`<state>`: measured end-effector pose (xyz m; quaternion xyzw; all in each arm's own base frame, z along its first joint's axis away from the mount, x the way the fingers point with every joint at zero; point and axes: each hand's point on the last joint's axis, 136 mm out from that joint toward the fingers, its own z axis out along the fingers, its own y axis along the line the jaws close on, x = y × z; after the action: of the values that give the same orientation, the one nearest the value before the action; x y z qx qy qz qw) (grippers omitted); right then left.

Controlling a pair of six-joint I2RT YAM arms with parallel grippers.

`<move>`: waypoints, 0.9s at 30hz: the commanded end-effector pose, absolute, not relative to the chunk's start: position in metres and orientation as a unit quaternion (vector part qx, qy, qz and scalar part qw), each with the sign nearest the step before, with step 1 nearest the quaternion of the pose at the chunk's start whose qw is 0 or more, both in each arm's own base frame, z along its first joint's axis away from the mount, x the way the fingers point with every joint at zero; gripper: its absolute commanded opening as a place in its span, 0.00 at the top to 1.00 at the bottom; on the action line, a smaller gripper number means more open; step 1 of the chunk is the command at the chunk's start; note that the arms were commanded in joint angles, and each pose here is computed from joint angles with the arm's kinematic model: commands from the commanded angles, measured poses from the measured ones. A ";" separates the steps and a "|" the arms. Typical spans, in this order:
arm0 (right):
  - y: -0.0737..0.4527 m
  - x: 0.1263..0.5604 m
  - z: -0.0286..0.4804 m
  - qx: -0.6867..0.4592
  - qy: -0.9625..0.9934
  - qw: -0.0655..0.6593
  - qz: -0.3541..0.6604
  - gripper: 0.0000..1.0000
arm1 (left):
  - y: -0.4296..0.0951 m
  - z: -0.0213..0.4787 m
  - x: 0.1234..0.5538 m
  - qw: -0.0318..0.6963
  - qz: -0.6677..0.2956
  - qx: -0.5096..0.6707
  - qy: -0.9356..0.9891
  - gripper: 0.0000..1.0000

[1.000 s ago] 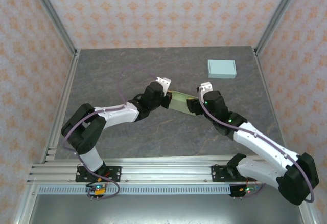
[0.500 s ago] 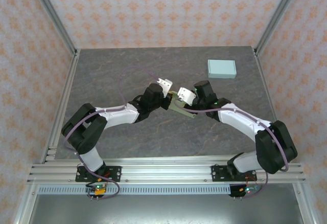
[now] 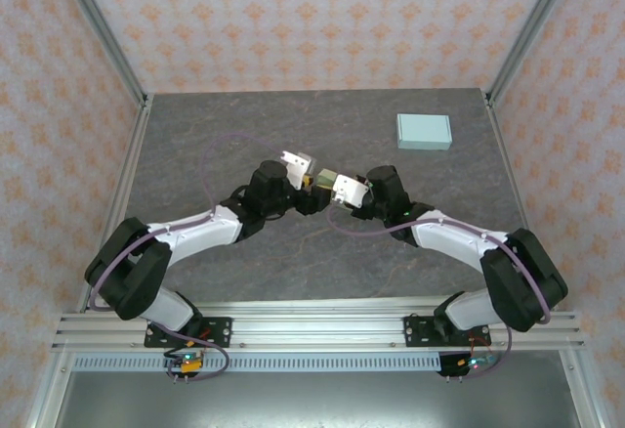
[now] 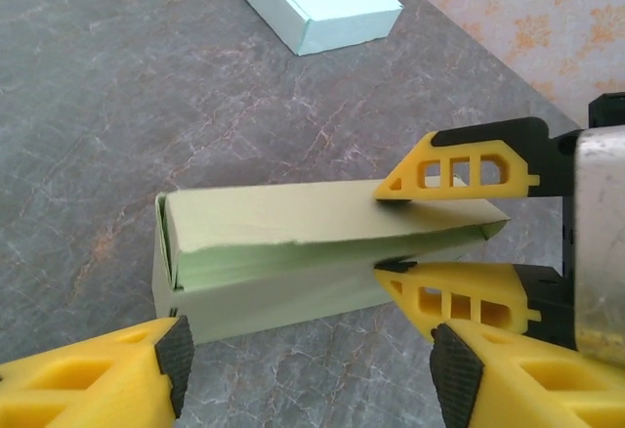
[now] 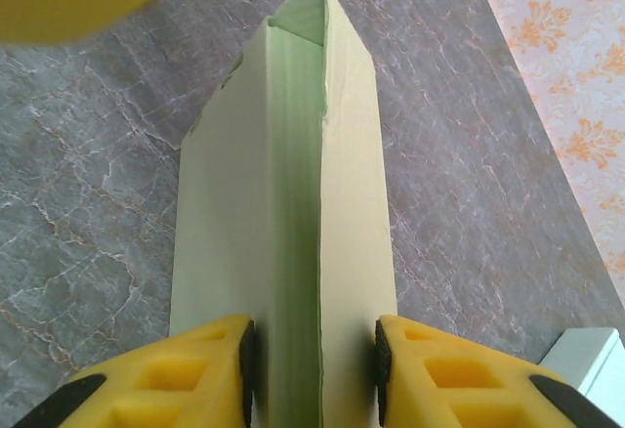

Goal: Fold the paper box

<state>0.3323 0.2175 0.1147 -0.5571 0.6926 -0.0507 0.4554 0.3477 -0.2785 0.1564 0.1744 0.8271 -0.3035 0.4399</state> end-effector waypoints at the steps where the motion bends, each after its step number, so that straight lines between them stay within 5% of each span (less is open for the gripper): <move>1: 0.204 0.304 0.061 -0.587 0.717 0.375 -0.037 0.65 | -0.271 0.183 0.378 0.462 -0.329 0.116 0.816 0.36; 14: 0.208 0.312 0.074 -0.554 0.728 0.405 0.001 0.63 | -0.281 0.094 0.401 0.386 -0.302 0.105 0.865 0.48; 19: 0.211 0.317 0.110 -0.516 0.724 0.454 0.056 0.54 | -0.265 0.047 0.390 0.359 -0.265 0.090 0.890 0.58; 27: 0.203 0.301 0.155 -0.536 0.696 0.459 0.137 0.50 | -0.255 0.039 0.390 0.361 -0.243 0.080 0.897 0.58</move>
<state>0.3171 0.1971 0.1471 -0.5142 0.7061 0.0820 0.4799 0.4091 -0.2847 0.1105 0.0989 0.8357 -0.3211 0.4344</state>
